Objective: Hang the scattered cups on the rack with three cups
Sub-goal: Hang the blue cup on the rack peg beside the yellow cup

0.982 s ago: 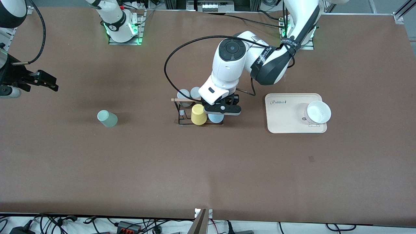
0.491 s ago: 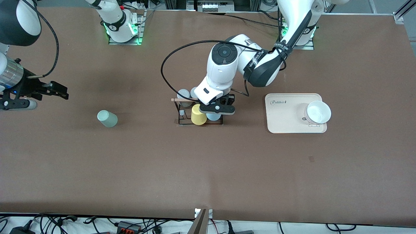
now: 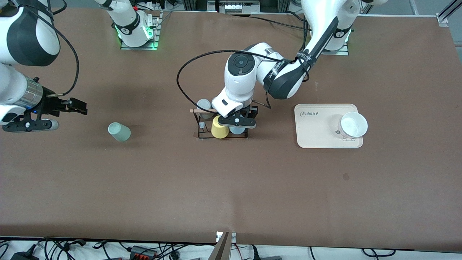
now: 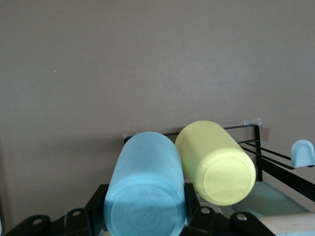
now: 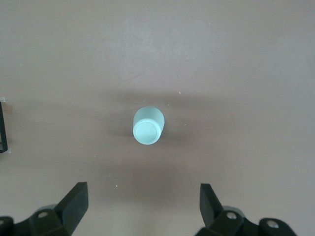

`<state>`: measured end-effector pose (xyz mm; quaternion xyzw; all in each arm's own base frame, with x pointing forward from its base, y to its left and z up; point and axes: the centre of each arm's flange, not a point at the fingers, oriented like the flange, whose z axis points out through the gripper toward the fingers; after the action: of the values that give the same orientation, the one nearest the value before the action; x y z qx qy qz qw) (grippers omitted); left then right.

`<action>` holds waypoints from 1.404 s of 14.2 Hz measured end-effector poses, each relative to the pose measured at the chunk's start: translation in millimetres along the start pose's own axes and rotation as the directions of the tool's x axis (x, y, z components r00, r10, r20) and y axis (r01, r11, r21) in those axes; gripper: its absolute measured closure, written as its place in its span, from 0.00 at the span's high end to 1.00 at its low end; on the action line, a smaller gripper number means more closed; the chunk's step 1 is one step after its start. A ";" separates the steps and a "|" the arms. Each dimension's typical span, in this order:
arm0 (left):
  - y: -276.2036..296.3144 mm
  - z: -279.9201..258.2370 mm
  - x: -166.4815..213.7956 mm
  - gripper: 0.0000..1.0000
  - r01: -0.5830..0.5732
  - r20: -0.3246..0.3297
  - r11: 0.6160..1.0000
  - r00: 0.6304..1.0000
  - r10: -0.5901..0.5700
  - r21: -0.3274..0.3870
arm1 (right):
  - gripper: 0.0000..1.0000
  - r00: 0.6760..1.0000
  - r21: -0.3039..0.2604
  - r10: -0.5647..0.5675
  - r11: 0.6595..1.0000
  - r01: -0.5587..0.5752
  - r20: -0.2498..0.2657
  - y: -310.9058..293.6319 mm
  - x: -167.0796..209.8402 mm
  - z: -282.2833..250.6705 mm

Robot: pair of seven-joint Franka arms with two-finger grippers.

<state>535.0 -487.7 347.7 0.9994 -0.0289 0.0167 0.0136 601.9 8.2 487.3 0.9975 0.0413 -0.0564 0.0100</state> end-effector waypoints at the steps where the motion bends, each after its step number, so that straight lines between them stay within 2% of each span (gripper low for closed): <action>1: -0.1 2.1 0.0 0.66 0.000 0.002 1.000 1.000 0.000 0.002 | 1.00 1.000 0.000 -0.004 1.000 0.004 0.001 -2.2 1.1 1.7; 6: -0.7 14.3 0.0 0.66 -0.001 0.016 1.000 1.000 0.001 0.011 | 1.00 1.000 -0.001 -0.006 1.000 0.006 -0.011 -3.7 2.9 1.1; 20: -1.2 30.8 0.3 0.66 -0.001 0.031 1.000 1.000 0.001 0.018 | 1.00 1.000 -0.001 -0.003 1.000 0.003 0.000 -4.3 2.5 7.4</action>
<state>536.4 -487.3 316.9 0.9996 -0.0293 0.0013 0.0041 603.2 12.5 479.5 0.9974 0.0426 -0.0565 0.0102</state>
